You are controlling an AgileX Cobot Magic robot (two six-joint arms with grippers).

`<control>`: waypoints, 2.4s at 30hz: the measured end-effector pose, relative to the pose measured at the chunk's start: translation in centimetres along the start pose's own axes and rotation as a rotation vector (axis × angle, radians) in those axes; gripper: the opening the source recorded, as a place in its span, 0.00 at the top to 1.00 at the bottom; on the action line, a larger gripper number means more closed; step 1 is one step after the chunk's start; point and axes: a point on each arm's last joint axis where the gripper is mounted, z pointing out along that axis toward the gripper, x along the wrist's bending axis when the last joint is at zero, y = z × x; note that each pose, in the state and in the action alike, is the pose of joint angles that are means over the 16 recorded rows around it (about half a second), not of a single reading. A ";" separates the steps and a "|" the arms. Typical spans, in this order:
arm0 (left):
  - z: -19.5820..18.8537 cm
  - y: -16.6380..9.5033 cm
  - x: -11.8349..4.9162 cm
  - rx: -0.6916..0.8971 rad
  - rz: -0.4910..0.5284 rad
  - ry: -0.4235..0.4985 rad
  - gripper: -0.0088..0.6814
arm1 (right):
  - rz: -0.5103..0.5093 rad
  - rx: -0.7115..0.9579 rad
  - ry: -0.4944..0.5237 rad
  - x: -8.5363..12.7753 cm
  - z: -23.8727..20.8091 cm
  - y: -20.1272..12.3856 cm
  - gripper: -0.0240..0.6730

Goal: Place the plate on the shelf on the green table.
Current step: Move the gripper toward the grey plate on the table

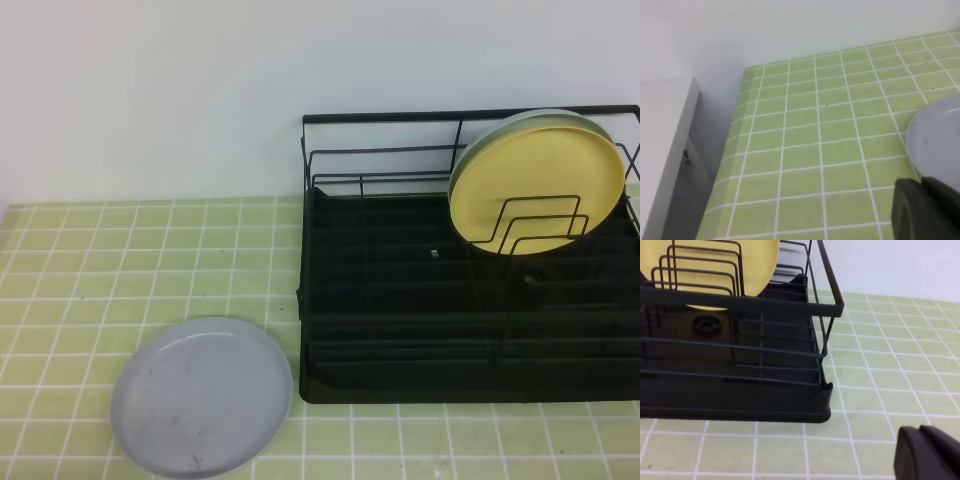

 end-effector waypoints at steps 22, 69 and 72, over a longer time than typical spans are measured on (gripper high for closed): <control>0.0 -0.2 -0.1 0.018 -0.059 -0.009 0.99 | 0.000 0.000 0.000 0.0 0.0 0.0 0.97; 0.0 0.6 0.0 -0.062 -0.006 -0.012 0.99 | -0.001 -0.016 -0.001 0.0 0.0 0.1 0.97; -0.1 1.4 0.2 -0.153 0.007 0.011 0.99 | -0.003 -0.060 -0.005 0.0 0.0 0.5 0.97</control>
